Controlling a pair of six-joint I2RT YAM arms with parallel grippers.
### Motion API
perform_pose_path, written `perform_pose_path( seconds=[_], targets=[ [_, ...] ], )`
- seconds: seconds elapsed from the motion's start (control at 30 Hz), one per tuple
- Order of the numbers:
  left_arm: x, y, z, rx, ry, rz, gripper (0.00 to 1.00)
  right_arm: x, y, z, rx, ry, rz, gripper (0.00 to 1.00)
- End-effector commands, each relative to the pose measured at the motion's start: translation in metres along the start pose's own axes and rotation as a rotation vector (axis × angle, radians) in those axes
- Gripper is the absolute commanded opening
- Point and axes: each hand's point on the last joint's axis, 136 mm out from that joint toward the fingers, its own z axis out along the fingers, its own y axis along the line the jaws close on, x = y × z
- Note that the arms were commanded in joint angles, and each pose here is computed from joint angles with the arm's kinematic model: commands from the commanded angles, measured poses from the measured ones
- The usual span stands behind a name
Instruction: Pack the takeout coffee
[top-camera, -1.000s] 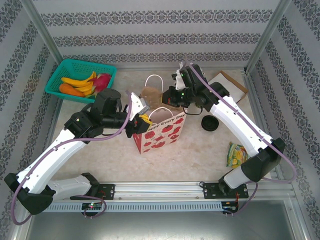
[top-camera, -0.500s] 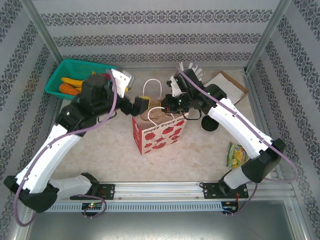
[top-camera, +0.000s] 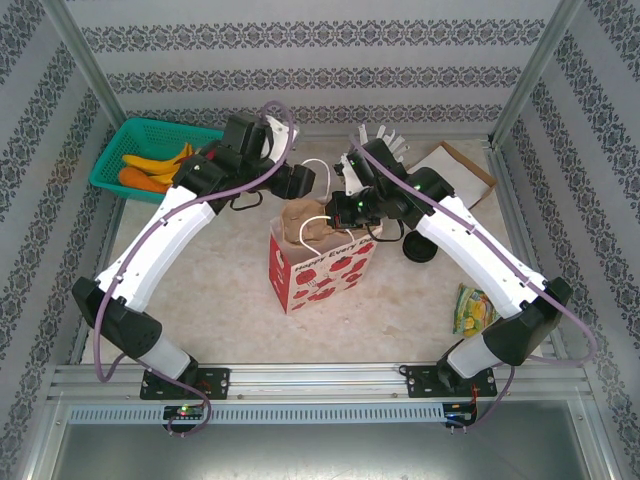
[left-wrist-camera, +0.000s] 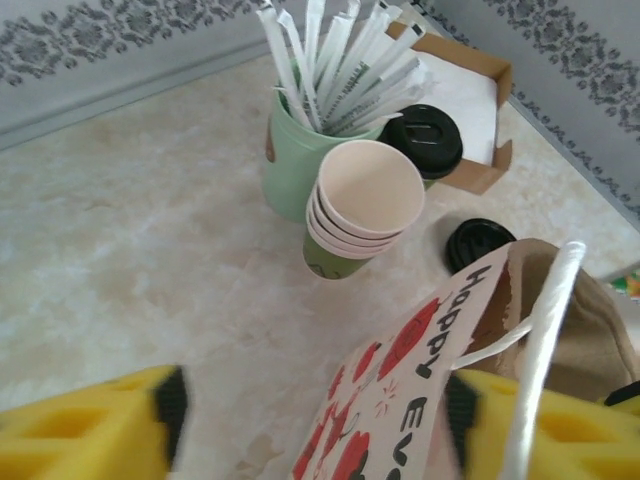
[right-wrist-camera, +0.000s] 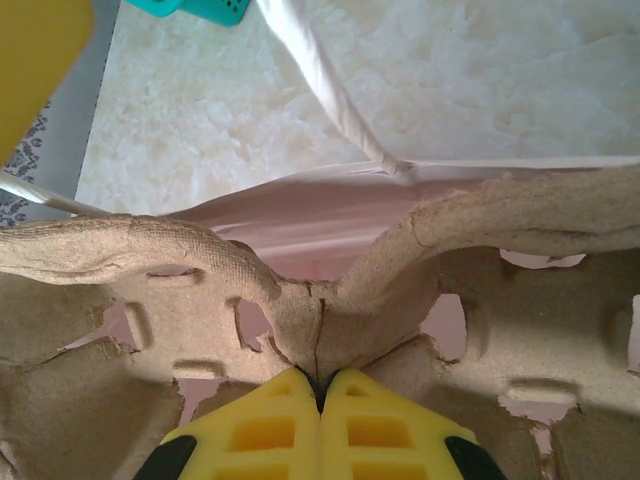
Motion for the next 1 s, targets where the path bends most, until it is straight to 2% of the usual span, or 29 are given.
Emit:
perform_pose_path(
  seconds=[0.0, 0.2, 0.43, 0.63, 0.83, 0.97],
  targets=[
    [-0.007, -0.005, -0.007, 0.03, -0.001, 0.004, 0.45, 0.007, -0.002, 0.003, 0.044, 0.035, -0.017, 0.0],
    [-0.007, -0.002, -0.006, 0.015, -0.004, -0.02, 0.0, 0.019, -0.005, 0.015, 0.104, 0.114, -0.057, 0.0],
    [-0.005, 0.006, -0.003, -0.024, -0.004, -0.045, 0.0, 0.033, -0.011, 0.031, 0.185, 0.221, -0.083, 0.0],
    [-0.004, 0.009, -0.004, -0.041, -0.01, -0.068, 0.0, 0.035, -0.015, 0.038, 0.22, 0.248, -0.065, 0.0],
    [-0.006, 0.013, -0.006, -0.063, -0.033, -0.113, 0.0, 0.045, 0.029, 0.046, 0.066, 0.281, -0.134, 0.0],
    [-0.005, 0.014, -0.004, -0.065, -0.037, -0.136, 0.0, 0.04, 0.042, 0.04, 0.022, 0.253, -0.136, 0.0]
  ],
)
